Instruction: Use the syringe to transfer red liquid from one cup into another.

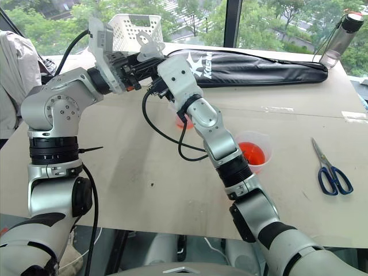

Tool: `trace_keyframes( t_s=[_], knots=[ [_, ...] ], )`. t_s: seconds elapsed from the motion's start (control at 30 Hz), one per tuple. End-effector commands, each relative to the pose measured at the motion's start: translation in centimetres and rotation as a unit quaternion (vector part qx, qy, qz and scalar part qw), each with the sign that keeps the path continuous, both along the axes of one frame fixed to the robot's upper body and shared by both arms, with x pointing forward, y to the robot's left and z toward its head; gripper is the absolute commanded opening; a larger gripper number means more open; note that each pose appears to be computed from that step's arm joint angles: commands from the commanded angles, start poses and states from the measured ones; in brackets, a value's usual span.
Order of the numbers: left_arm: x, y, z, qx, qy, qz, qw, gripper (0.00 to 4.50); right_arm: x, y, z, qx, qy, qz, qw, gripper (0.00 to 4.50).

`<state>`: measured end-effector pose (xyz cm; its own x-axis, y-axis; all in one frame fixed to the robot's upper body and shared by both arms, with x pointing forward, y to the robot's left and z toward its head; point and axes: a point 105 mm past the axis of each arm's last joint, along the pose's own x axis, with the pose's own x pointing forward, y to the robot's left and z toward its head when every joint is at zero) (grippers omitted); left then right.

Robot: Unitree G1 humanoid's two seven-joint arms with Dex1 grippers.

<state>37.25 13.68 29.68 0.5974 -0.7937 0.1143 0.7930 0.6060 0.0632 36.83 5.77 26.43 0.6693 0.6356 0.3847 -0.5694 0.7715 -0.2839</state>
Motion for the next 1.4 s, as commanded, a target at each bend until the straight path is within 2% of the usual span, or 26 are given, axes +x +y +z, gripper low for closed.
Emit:
trace_keyframes(
  t_s=[0.03, 0.2, 0.23, 0.3, 0.47, 0.63, 0.77, 0.87, 0.97, 1.03, 1.17, 1.4],
  knots=[
    [0.0, 0.6, 0.1, 0.0, -0.007, 0.004, 1.0, 1.73, -1.8, 0.6, 2.6, 0.024, -0.034, 0.048, 0.998, 1.98],
    [0.1, 1.9, 1.1, -0.034, -0.011, 0.013, 0.999, 1.59, -1.4, -1.3, 2.5, -0.001, -0.028, 0.047, 0.999, 4.31],
    [0.2, 2.2, 1.3, -0.037, -0.012, 0.015, 0.999, 1.59, -1.4, -2.0, 2.7, -0.002, -0.029, 0.044, 0.999, 4.5],
    [0.2, 2.8, 1.6, -0.051, -0.011, 0.019, 0.998, 1.59, -1.9, -3.3, 2.9, -0.011, -0.027, 0.06, 0.998, 4.5],
    [0.0, 4.3, 2.8, -0.117, 0.01, 0.017, 0.993, 1.59, -5.8, -7.0, 3.3, -0.057, -0.043, 0.15, 0.986, 4.5],
    [-0.9, 6.8, 4.9, -0.218, 0.091, 0.011, 0.972, 1.59, -9.2, -11.3, 2.4, -0.119, -0.034, 0.187, 0.975, 4.5],
    [-1.8, 9.3, 5.7, -0.249, 0.16, 0.02, 0.955, 1.59, -11.9, -13.4, 0.9, -0.154, -0.002, 0.213, 0.965, 4.5],
    [-2.5, 11.5, 3.9, -0.213, 0.234, 0.052, 0.947, 1.59, -14.0, -14.5, 0.0, -0.161, 0.025, 0.235, 0.958, 4.5],
    [-3.6, 12.8, 0.7, -0.129, 0.305, 0.084, 0.94, 1.59, -15.5, -15.7, -1.5, -0.181, 0.06, 0.242, 0.951, 4.5],
    [-4.0, 13.2, -0.6, -0.097, 0.329, 0.082, 0.936, 1.59, -16.1, -16.2, -2.1, -0.187, 0.082, 0.244, 0.948, 4.5],
    [-3.3, 14.1, -5.6, 0.003, 0.39, 0.098, 0.916, 1.59, -17.0, -17.1, -2.6, -0.185, 0.107, 0.234, 0.948, 4.5],
    [-0.7, 12.3, -10.0, 0.098, 0.436, 0.066, 0.892, 1.59, -17.7, -17.0, -3.6, -0.196, 0.126, 0.22, 0.947, 4.5]
  ],
)
